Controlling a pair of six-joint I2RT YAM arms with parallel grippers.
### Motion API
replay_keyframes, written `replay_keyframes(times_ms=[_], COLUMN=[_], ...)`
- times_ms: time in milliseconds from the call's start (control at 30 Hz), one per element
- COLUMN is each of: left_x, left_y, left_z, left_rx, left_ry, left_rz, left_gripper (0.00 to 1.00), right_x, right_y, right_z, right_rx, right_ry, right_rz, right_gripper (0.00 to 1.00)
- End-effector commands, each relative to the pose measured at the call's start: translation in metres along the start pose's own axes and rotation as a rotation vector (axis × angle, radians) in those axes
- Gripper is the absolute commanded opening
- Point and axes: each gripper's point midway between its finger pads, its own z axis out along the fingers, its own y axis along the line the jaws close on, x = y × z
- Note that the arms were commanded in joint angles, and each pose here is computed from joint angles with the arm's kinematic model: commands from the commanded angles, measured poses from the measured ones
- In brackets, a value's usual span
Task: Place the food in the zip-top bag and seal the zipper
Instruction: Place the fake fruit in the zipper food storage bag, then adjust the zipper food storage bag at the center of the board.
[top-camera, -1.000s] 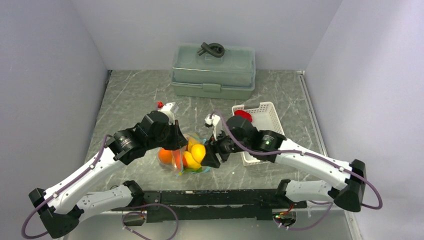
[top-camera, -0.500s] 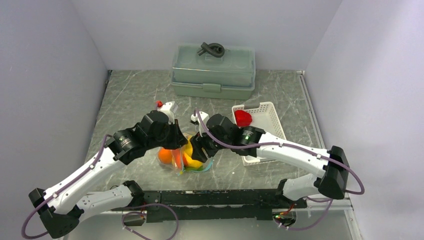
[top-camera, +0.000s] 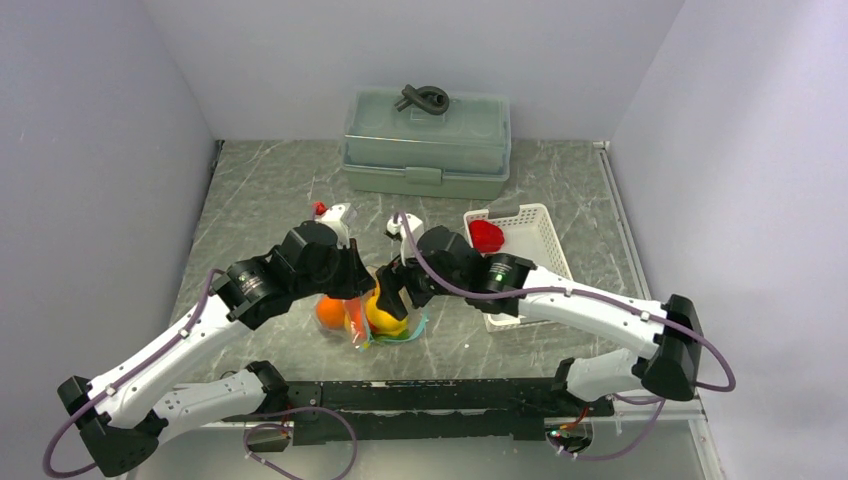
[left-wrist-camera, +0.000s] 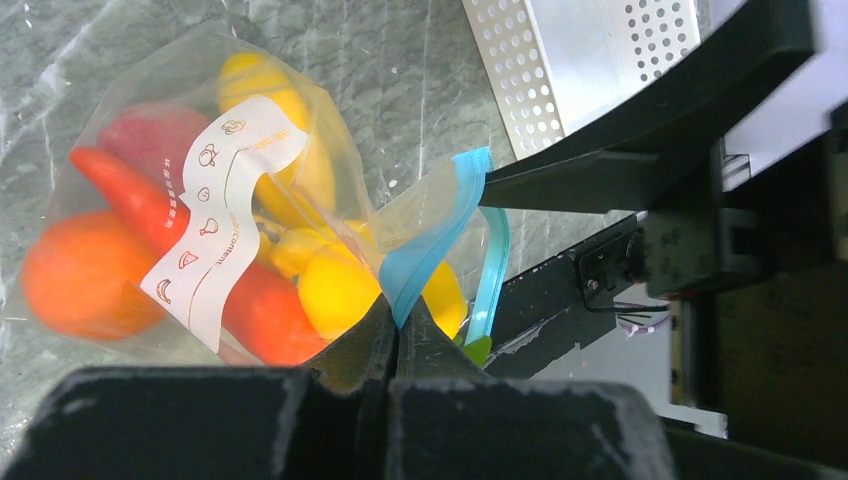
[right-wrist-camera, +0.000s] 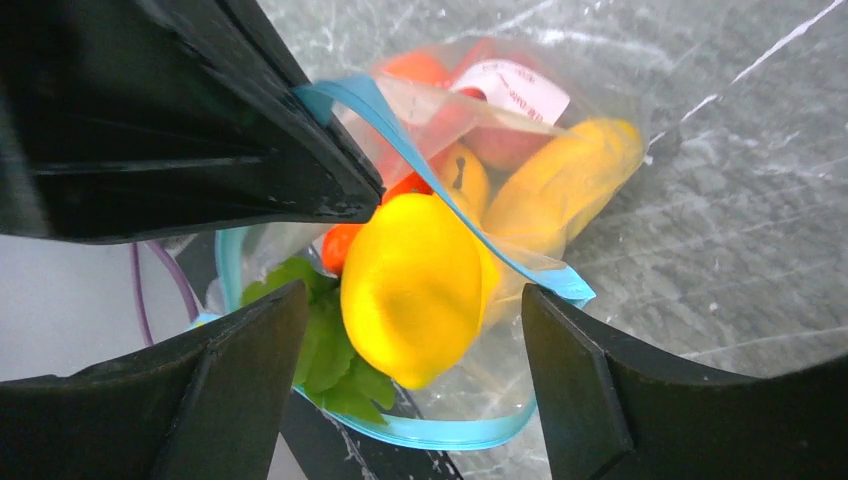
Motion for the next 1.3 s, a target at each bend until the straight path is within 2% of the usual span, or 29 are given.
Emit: replay_keyframes(times_ms=[0, 400, 533, 967, 1100, 1267], left_x=[-0.018, -0.022, -0.028, -0.036, -0.037, -0.039], left_y=[-0.021, -0.023, -0.020, -0.018, -0.019, -0.020], left_z=[-0.008, -0.015, -0.021, -0.029, -0.030, -0.034], left_rx=[0.080, 0.086, 0.064, 0.046, 0.049, 0.050], left_ry=[-0.058, -0.072, -0.103, -0.135, -0.137, -0.149], left_rz=[0.008, 0.008, 0.006, 0.007, 0.007, 0.006], left_gripper=[0.00, 0.00, 0.00, 0.00, 0.00, 0.00], right_x=[-0.043, -0.041, -0.024, 0.034, 0.042, 0.045], right_y=[0.009, -0.016, -0.022, -0.015, -0.017, -0.015], right_z=[-0.025, -0.066, -0.069, -0.046, -0.038, -0.031], right_rx=[-0.017, 0.113, 0.141, 0.056, 0.062, 0.050], right_ry=[-0.184, -0.259, -0.224, -0.139, -0.128, -0.123], right_rz=[0.014, 0.087, 0.161, 0.405, 0.450, 0.484], right_gripper=[0.82, 0.80, 0.74, 0.57, 0.45, 0.36])
